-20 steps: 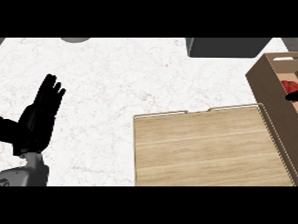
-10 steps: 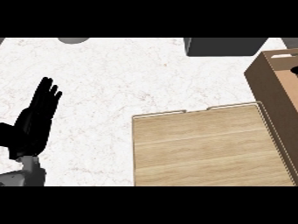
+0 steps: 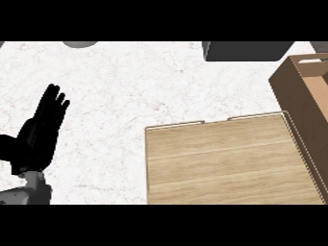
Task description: Pick the bell pepper from the tray and place it in the cardboard box
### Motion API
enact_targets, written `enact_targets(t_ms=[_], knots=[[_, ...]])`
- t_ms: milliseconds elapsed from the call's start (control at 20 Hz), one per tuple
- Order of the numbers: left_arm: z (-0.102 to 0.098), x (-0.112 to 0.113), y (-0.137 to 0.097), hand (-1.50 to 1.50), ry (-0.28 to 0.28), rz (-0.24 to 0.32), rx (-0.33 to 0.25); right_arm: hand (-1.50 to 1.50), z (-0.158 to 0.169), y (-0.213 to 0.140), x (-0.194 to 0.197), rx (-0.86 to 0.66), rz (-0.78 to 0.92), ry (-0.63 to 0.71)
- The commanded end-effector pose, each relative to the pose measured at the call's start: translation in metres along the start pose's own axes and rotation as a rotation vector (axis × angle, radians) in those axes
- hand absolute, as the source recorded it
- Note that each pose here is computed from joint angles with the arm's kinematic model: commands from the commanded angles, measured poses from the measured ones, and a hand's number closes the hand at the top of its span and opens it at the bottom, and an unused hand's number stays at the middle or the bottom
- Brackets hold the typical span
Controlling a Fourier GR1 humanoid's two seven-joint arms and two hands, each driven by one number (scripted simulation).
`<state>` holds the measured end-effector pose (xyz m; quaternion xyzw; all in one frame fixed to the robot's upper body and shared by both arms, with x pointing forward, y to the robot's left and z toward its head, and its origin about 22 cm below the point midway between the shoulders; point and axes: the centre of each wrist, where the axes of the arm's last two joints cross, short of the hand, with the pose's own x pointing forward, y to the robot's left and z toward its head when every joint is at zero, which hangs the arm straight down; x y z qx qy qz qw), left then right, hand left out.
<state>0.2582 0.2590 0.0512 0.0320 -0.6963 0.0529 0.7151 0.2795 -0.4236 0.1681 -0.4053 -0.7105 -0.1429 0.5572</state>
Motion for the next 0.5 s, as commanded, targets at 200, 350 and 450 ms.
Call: enact_targets(t_ms=[200,350,450], knots=[[0.001,-0.004,0.006,0.00,0.002,-0.007,0.010,-1.50,0.007,-0.074,-0.025,-0.087,-0.062,-0.014],[-0.006,0.000,0.023,0.00,-0.012,-0.005,0.009,-1.50,0.027,-0.076,-0.056,-0.100,-0.084,-0.031],[0.007,0.017,0.014,0.00,-0.011,0.005,-0.018,-1.50,0.029,-0.090,-0.041,-0.074,-0.060,-0.031]])
